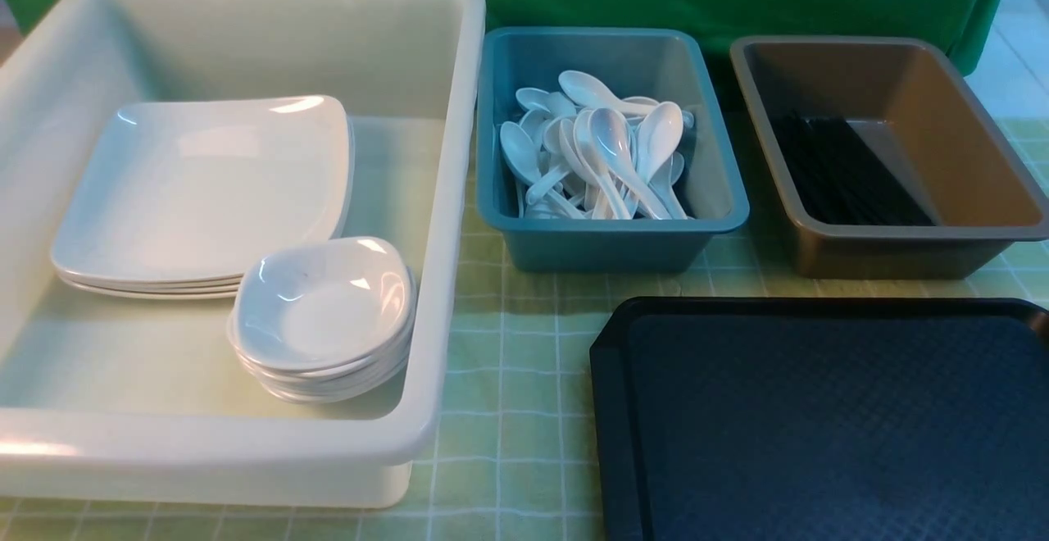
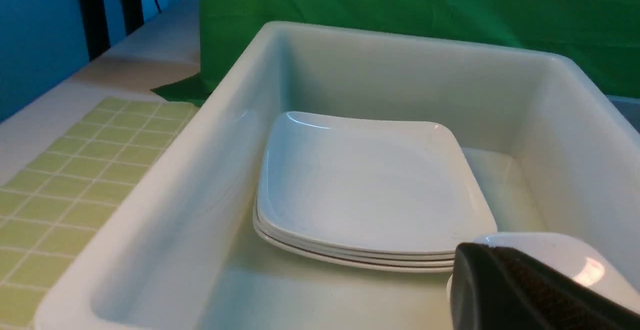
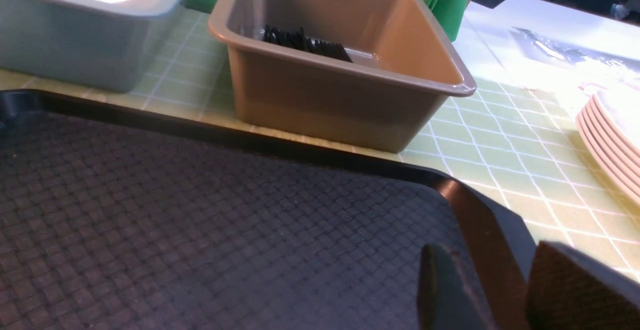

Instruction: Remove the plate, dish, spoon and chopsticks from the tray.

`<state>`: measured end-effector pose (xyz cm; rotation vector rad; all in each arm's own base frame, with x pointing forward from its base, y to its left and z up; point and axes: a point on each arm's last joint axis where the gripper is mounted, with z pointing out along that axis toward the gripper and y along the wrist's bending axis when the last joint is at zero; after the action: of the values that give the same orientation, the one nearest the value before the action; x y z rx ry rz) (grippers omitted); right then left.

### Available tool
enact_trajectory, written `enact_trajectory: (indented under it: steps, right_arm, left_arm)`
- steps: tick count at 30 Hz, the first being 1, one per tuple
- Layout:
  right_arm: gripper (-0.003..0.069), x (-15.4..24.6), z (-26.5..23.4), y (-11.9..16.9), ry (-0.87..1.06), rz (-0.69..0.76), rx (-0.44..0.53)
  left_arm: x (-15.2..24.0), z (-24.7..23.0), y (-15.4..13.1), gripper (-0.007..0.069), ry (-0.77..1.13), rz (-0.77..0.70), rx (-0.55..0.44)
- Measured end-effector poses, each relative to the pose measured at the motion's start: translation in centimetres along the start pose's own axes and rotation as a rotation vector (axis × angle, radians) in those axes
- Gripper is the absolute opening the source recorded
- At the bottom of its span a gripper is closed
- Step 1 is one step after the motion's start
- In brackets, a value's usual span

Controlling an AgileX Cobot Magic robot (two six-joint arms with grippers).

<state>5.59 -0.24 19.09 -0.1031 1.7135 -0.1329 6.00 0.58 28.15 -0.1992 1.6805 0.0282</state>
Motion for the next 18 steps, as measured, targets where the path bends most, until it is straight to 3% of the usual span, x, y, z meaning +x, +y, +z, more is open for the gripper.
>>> enact_trajectory:
  steps: [9, 18]
  right_arm:
    - [0.0239, 0.0, 0.0, 0.0, 0.0, 0.0, 0.0]
    - [0.024, 0.0, 0.0, 0.0, 0.0, 0.0, 0.0]
  left_arm:
    - [7.5, 0.4, 0.2, -0.0011, 0.045, 0.011, 0.128]
    - [8.8, 0.6, 0.2, -0.0011, 0.009, 0.043, 0.168]
